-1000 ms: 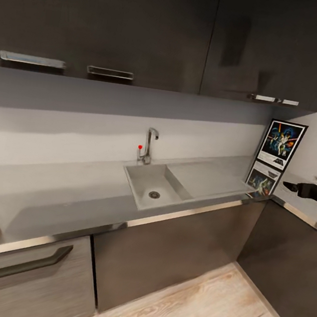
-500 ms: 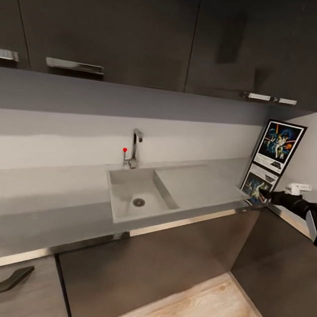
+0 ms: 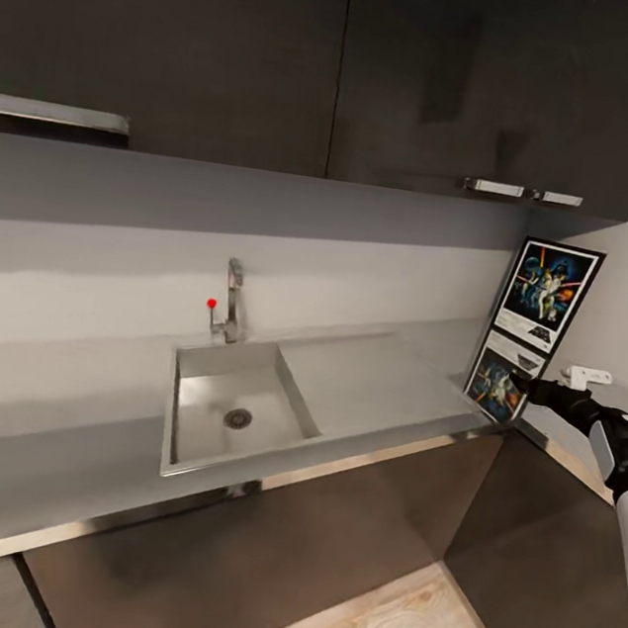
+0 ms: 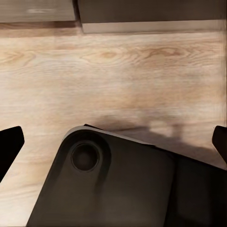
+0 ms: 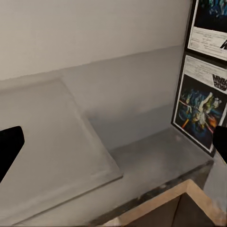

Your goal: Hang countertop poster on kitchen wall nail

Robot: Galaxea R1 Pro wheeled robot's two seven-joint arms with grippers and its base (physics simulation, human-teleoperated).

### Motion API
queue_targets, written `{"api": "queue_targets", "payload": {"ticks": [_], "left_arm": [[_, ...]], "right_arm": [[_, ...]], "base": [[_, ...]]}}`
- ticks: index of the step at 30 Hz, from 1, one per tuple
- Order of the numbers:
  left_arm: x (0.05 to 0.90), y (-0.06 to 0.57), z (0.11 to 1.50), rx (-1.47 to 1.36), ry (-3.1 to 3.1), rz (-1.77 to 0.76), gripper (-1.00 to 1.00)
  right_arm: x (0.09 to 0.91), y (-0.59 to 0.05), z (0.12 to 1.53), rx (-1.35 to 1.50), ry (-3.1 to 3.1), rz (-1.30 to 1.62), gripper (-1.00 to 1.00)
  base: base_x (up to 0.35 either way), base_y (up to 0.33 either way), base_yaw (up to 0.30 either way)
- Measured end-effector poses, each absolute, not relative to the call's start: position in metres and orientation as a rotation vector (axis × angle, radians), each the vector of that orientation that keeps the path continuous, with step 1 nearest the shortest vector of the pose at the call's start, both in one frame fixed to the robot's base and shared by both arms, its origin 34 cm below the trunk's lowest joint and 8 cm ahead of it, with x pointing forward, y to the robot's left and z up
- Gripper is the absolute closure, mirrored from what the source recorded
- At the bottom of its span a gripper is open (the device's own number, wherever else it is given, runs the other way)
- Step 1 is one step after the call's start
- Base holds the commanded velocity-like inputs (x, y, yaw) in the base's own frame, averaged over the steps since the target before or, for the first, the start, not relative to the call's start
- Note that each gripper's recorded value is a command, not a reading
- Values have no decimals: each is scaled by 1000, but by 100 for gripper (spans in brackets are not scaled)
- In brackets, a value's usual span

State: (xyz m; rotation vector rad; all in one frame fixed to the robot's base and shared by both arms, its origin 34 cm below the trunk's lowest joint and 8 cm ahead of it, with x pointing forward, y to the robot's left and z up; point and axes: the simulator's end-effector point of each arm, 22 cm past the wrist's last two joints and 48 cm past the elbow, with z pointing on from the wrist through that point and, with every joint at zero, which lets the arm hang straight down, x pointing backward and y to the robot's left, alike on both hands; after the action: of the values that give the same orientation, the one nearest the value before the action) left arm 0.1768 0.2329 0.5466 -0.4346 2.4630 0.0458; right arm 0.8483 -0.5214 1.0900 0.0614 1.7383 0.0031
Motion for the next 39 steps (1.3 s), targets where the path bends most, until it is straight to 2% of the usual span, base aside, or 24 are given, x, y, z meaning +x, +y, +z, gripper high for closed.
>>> {"api": "queue_targets", "payload": {"ticks": [21,39], "left_arm": [[177,233,547,-435,2462,46,-100],[177,233,547,-434,2463,45,-100]], "right_arm": [[851,-507,1087,42,1742,37,-100],[851,-505,1087,36,1738,49,-100]], "base": [[257,-257,0],[290,-199,0]]}}
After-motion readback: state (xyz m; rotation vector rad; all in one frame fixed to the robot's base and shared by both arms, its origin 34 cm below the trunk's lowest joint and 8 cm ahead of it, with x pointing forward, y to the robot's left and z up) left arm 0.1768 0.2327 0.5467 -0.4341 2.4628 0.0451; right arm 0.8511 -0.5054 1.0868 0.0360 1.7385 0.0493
